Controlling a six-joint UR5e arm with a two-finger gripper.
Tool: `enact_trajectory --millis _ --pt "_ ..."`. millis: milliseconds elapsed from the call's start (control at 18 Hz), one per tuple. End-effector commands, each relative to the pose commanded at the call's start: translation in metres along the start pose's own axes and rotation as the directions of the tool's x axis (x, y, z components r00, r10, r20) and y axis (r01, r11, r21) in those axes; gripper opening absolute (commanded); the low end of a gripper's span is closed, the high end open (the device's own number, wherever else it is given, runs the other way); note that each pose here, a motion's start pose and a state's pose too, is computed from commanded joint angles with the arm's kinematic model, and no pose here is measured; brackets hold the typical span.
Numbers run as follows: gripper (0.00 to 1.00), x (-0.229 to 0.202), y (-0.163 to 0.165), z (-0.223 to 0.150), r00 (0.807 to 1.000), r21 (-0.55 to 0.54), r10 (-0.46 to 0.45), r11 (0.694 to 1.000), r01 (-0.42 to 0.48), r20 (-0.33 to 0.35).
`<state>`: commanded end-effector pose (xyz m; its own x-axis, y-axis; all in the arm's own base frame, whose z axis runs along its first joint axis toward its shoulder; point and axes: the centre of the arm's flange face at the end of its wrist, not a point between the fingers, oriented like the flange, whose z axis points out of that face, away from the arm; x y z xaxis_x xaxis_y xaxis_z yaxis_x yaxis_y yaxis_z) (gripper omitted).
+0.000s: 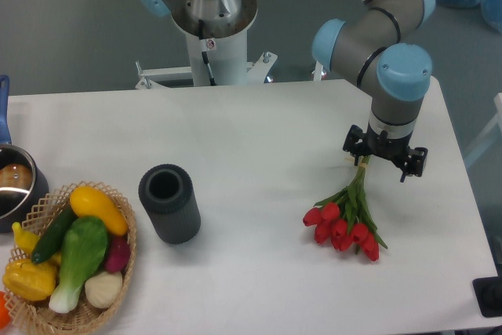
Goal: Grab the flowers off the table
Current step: 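Lower the open gripper down onto the tulip stems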
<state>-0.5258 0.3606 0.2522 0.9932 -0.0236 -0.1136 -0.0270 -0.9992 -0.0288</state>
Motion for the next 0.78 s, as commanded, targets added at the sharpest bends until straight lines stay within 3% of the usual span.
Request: enact_trajectory --millis 389,778 --pt "1.0 0.012 -0.012 0.034 0.993 0.105 -0.031 0.994 0.043 -0.113" --pt "1.0 0.015 -0.024 0.056 0.989 0.101 -0.024 0.994 0.039 -0.144"
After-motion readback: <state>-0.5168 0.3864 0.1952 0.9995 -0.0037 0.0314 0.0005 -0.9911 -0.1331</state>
